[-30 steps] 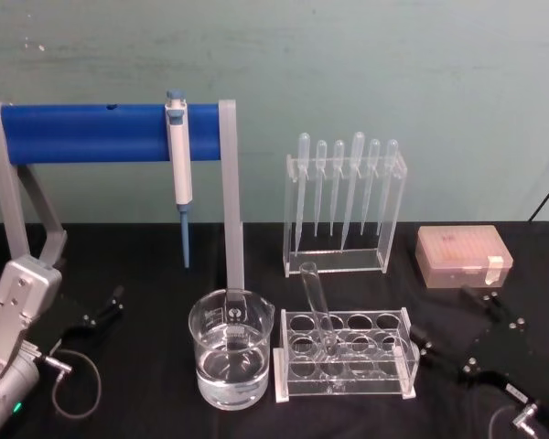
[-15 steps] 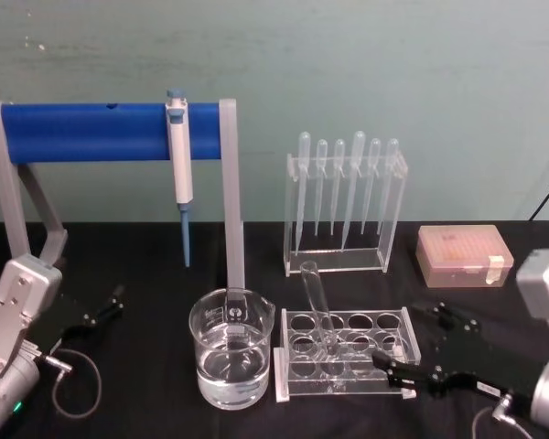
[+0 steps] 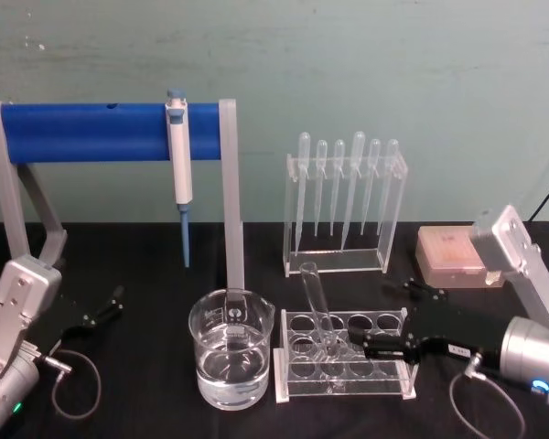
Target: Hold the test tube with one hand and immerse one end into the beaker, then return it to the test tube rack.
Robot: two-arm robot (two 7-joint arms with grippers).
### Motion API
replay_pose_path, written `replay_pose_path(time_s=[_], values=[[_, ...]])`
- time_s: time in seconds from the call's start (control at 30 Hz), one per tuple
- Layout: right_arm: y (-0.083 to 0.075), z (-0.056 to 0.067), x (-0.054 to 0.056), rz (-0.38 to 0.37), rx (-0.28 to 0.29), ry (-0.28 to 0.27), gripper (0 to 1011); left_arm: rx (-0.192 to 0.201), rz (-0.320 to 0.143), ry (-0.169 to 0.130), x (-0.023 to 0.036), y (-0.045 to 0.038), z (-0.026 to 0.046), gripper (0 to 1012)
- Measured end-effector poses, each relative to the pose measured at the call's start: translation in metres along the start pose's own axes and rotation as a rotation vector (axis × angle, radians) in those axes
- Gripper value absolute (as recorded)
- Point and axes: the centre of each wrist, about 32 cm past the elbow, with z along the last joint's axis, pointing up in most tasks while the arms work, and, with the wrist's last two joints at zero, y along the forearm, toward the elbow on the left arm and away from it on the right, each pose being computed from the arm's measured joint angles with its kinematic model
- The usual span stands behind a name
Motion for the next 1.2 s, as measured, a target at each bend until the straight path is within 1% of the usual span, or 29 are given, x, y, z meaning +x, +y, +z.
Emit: replay_pose_path(time_s=[0.07,0.1,0.17,0.2,0.3,0.43,0.63,0.87,1.2], values=[[0.005,0.004,0.004,0.007,-0.007,0.0,1003,0.0,0.0,0.0,0.0,0.0,0.0,1000],[0.005,0.004,0.004,0.007,-0.007,0.0,1003,0.0,0.0,0.0,0.0,0.0,0.0,1000],[0.011,0.009,0.008,0.018,-0.013,-0.004,1003,0.0,0.0,0.0,0.0,0.0,0.0,1000],[0.011,0.009,0.008,0.018,-0.013,-0.004,1003,0.0,0.0,0.0,0.0,0.0,0.0,1000],[0.018,0.012,0.011,0.028,-0.023,-0.007,1003,0.0,0.0,0.0,0.0,0.0,0.0,1000],[0.025,0.016,0.012,0.04,-0.03,-0.01,1003,0.0,0.0,0.0,0.0,0.0,0.0,1000],[0.033,0.018,0.012,0.053,-0.03,-0.011,1003,0.0,0.0,0.0,0.0,0.0,0.0,1000],[0.039,0.02,0.012,0.059,-0.024,-0.013,1003,0.0,0.0,0.0,0.0,0.0,0.0,1000],[0.042,0.02,0.014,0.067,-0.01,-0.014,1003,0.0,0.0,0.0,0.0,0.0,0.0,1000]])
